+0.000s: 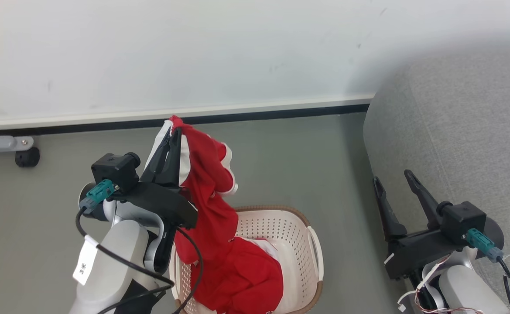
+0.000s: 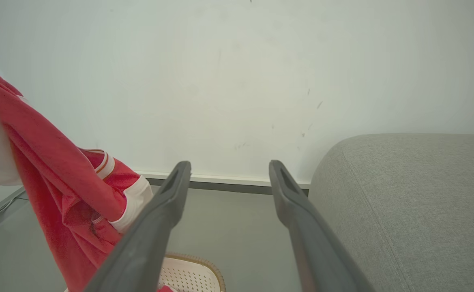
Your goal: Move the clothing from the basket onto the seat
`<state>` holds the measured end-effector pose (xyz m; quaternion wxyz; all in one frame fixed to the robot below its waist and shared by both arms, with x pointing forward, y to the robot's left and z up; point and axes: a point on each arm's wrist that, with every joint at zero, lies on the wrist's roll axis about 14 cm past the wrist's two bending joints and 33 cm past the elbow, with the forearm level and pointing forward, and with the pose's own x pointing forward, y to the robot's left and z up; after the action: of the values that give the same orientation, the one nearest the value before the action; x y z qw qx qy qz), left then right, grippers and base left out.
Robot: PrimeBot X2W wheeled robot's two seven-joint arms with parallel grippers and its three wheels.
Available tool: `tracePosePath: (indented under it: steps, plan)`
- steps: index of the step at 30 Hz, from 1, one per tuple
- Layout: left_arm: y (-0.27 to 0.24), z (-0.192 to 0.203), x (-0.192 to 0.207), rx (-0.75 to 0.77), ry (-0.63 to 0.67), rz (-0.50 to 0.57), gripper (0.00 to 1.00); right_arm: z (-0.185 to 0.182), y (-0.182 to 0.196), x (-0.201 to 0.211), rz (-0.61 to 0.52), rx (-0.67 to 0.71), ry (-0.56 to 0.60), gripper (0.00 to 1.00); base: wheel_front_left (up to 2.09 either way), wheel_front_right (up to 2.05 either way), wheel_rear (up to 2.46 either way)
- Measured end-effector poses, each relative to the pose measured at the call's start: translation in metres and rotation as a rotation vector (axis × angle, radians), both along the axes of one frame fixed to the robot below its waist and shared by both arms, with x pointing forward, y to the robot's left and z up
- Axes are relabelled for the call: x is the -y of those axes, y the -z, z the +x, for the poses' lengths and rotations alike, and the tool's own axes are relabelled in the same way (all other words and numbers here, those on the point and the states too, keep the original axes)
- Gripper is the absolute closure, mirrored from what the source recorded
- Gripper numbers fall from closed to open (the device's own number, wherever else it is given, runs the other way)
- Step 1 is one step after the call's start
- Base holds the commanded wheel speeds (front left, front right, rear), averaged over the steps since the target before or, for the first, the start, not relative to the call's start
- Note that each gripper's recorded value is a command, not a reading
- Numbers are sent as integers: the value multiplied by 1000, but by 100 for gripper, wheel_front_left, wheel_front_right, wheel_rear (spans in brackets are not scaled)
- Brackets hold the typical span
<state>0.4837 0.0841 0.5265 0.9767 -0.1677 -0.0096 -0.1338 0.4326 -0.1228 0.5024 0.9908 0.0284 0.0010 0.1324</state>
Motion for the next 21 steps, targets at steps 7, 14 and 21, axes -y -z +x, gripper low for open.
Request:
tracePosePath:
  steps: [7, 14, 21]
  plan:
    - [-31, -9, 8, 91, 23, -23, 100, -12, -4, 4, 9, -3, 12, 0, 0, 0, 0]
    - [-58, -23, 15, 170, 44, -37, 100, -24, -8, 5, 15, -3, 19, 0, 0, 0, 0]
    - [-75, -36, 14, 225, 42, -45, 100, -35, -11, 1, 23, -7, 11, 0, 0, 0, 0]
